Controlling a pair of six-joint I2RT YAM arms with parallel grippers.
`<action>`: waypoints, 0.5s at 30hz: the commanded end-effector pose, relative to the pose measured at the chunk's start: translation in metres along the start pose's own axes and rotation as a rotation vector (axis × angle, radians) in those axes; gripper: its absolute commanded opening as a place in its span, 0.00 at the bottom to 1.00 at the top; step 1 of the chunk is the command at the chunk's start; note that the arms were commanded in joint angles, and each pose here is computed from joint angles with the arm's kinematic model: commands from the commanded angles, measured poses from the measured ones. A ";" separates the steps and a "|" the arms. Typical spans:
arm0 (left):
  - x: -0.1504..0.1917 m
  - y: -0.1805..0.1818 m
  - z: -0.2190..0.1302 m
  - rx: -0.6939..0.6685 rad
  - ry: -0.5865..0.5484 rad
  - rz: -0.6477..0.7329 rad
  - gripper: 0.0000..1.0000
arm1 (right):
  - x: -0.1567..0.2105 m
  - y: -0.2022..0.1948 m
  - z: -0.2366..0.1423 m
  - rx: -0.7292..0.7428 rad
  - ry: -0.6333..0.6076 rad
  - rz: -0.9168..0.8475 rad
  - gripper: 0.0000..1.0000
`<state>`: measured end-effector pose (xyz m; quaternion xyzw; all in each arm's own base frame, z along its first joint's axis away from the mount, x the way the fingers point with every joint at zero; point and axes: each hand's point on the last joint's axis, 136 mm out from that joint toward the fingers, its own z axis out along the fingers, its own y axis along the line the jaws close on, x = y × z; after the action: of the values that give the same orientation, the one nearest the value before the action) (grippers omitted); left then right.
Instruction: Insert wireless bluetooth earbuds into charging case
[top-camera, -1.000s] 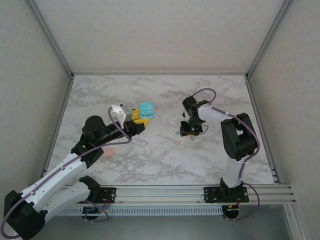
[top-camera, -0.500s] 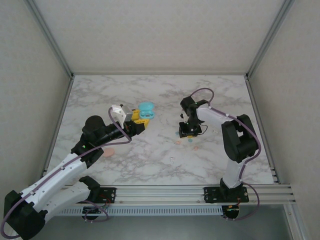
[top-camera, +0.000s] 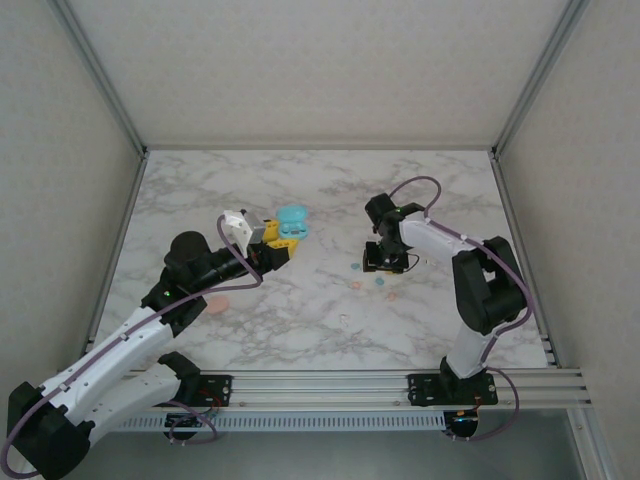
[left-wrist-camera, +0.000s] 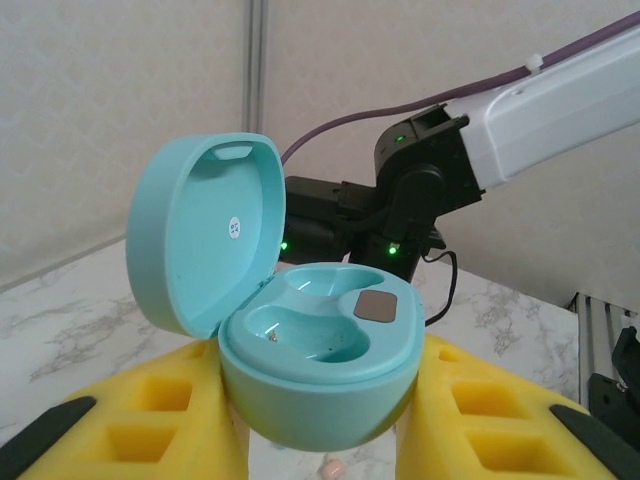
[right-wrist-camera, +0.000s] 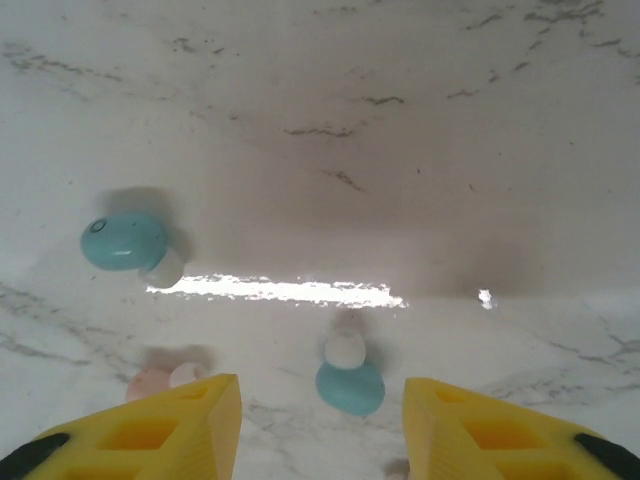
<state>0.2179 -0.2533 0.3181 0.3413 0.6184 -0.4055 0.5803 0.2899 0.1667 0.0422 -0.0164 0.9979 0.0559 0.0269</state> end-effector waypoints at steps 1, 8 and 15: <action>-0.020 -0.006 -0.003 0.007 -0.048 0.038 0.29 | 0.005 -0.001 0.015 -0.007 0.045 0.006 0.48; -0.020 -0.005 -0.002 0.007 -0.047 0.033 0.29 | 0.018 -0.002 0.024 -0.015 0.108 0.015 0.48; -0.019 -0.005 -0.002 0.005 -0.044 0.032 0.29 | 0.035 0.004 0.024 -0.053 0.148 0.040 0.48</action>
<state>0.2175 -0.2536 0.3180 0.3418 0.6182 -0.4059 0.5798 0.2713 0.1712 0.0173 -0.0119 0.9969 0.0736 -0.0251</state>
